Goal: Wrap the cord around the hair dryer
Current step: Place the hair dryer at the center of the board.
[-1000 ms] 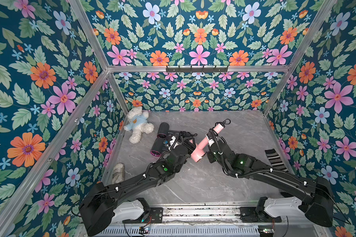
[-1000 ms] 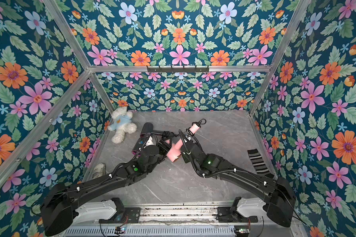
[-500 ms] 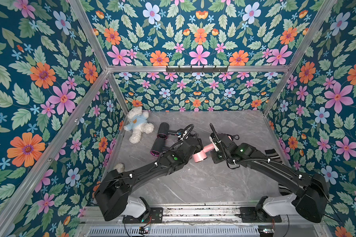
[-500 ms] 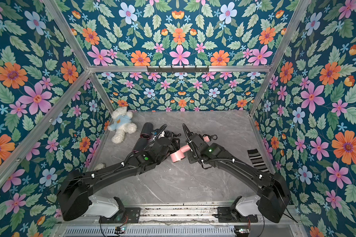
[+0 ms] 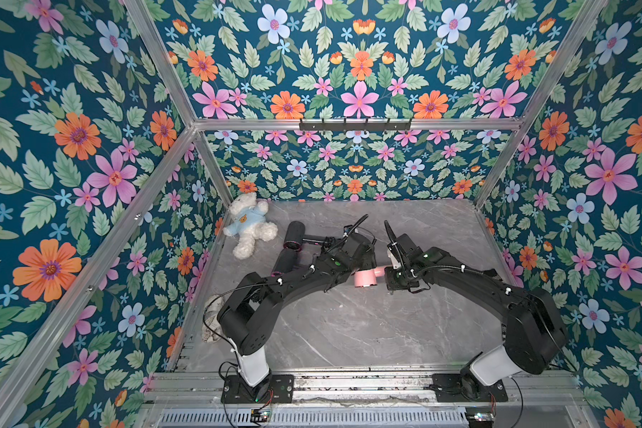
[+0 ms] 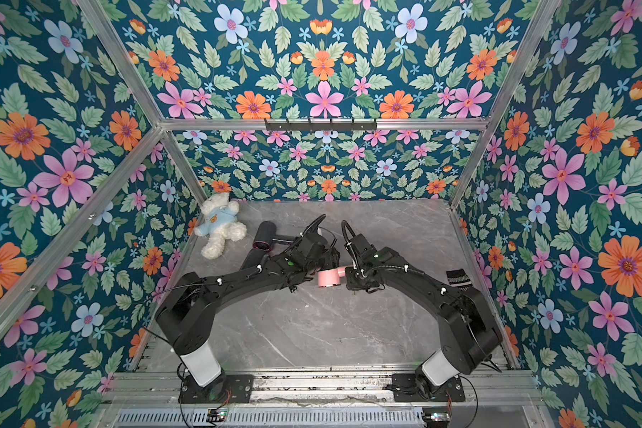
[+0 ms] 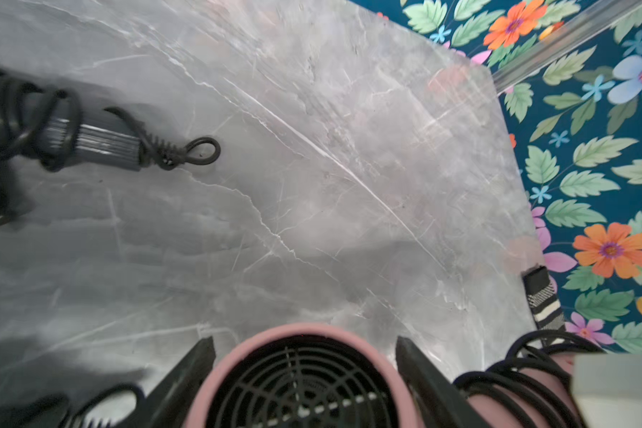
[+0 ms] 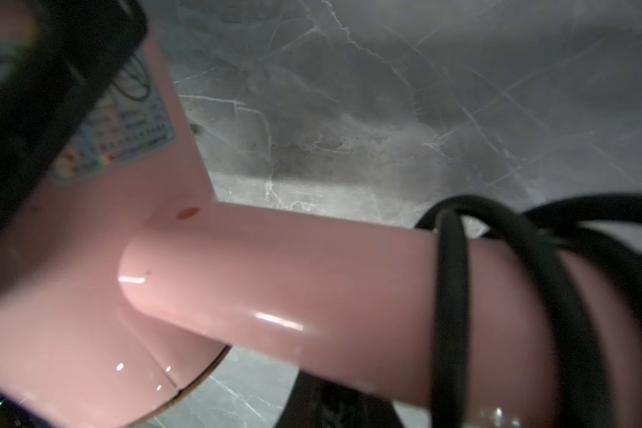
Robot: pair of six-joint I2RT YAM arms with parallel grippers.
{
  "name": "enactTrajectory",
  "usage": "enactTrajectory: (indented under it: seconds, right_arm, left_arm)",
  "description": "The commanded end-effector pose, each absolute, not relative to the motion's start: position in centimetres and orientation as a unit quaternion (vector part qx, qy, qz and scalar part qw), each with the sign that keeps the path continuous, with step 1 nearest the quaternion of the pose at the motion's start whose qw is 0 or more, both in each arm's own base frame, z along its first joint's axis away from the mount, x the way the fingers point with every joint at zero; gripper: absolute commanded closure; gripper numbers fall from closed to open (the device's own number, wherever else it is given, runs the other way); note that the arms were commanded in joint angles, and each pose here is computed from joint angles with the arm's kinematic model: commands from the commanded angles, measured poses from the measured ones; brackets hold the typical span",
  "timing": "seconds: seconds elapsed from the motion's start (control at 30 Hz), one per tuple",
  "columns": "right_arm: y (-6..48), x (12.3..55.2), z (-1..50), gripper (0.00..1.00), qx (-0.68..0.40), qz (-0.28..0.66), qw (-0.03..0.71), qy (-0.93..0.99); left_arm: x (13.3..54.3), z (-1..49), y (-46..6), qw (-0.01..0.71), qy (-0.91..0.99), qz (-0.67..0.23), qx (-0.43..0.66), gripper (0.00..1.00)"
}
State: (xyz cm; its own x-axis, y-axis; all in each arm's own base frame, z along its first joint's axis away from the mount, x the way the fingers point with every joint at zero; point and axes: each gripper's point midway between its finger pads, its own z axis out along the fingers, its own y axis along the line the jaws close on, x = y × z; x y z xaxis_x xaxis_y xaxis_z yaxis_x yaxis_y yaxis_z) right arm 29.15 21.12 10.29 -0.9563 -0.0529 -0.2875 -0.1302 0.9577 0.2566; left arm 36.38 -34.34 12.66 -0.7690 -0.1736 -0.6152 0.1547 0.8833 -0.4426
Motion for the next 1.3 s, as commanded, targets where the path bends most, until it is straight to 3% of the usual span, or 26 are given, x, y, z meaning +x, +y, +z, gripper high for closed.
enactTrajectory:
  seconds: [0.0, 0.27, 0.7, 0.83, 1.1, 1.27]
  right_arm:
    - [23.4, 30.0, 10.6, 1.00, -0.039, 0.202, 0.127, 0.970]
    - [24.0, 32.2, 7.1, 1.00, -0.029, 0.208, 0.066, 0.975]
    - [22.5, 33.9, 4.2, 1.00, -0.029, 0.151, 0.045, 0.987]
    - [22.2, 34.3, 4.0, 0.89, -0.034, 0.139, 0.047, 0.989]
    - [22.0, 34.4, 4.0, 0.67, -0.039, 0.130, 0.046, 0.990]
    - [22.0, 34.3, 4.3, 0.61, -0.037, 0.133, 0.047, 0.989]
  left_arm:
    - [36.7, 9.8, -32.9, 0.319, 0.928, -0.189, 0.038, 1.00]
    - [38.2, 6.7, -32.1, 0.269, 0.947, -0.152, 0.092, 1.00]
    - [39.0, 2.6, -31.1, 0.229, 0.960, -0.111, 0.120, 1.00]
    - [38.9, 1.7, -30.5, 0.217, 0.963, -0.100, 0.122, 0.66]
    - [39.3, 3.2, -30.7, 0.236, 0.957, -0.105, 0.134, 0.30]
    - [39.8, 3.8, -30.9, 0.250, 0.951, -0.105, 0.147, 0.14]
